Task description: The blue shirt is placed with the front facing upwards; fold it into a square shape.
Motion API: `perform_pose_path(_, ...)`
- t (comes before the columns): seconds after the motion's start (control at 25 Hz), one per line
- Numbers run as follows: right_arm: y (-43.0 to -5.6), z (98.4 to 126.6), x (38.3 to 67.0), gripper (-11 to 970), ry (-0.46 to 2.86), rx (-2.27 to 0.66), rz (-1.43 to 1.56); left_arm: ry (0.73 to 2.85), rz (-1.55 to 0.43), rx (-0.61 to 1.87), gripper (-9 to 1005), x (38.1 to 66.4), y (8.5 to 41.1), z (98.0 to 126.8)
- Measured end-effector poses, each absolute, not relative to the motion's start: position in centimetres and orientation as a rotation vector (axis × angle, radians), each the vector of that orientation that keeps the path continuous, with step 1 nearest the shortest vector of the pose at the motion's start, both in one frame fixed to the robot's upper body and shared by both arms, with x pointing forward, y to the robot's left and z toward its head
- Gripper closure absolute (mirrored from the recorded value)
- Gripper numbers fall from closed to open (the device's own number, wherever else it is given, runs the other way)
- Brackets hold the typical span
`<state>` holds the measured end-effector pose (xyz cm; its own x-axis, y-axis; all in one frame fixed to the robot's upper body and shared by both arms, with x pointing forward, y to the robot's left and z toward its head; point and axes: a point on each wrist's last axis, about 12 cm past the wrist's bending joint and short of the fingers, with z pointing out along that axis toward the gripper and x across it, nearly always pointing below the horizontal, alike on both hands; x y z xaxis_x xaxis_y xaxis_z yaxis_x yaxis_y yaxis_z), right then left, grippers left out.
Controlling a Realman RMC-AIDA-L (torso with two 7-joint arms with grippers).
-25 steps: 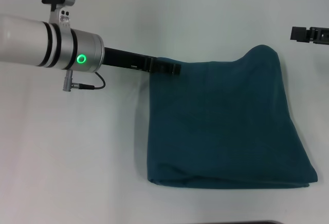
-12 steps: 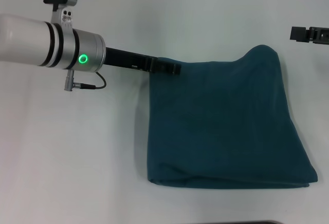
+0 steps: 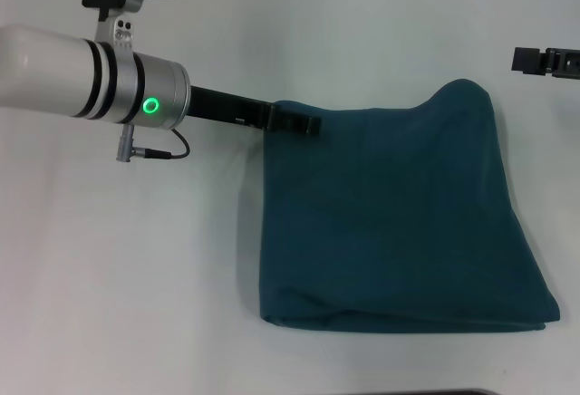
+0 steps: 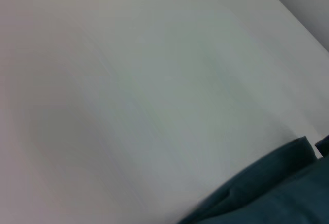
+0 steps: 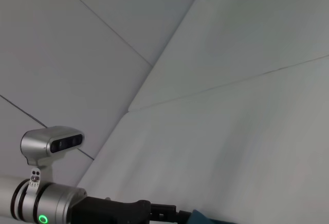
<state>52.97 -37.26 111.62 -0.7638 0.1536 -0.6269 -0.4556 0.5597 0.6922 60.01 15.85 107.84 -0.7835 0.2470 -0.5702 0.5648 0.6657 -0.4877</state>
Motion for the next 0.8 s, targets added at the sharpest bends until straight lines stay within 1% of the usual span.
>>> perform_pose_path(0.24, -37.30, 111.58, 52.91, 202, 2.141, -0.239, 1.202, 2.416, -0.917, 0.572, 100, 60.31, 16.17, 107.93)
perform_pose_path(0.44, -37.33, 111.55, 52.86, 203, 2.142, -0.237, 1.202, 2.418, -0.905, 0.580, 337, 60.37, 16.05, 107.87)
perform_pose_path(0.8, -37.30, 111.58, 52.91, 204, 2.141, -0.239, 1.203, 2.425, -0.917, 0.597, 537, 60.26, 15.79, 107.95)
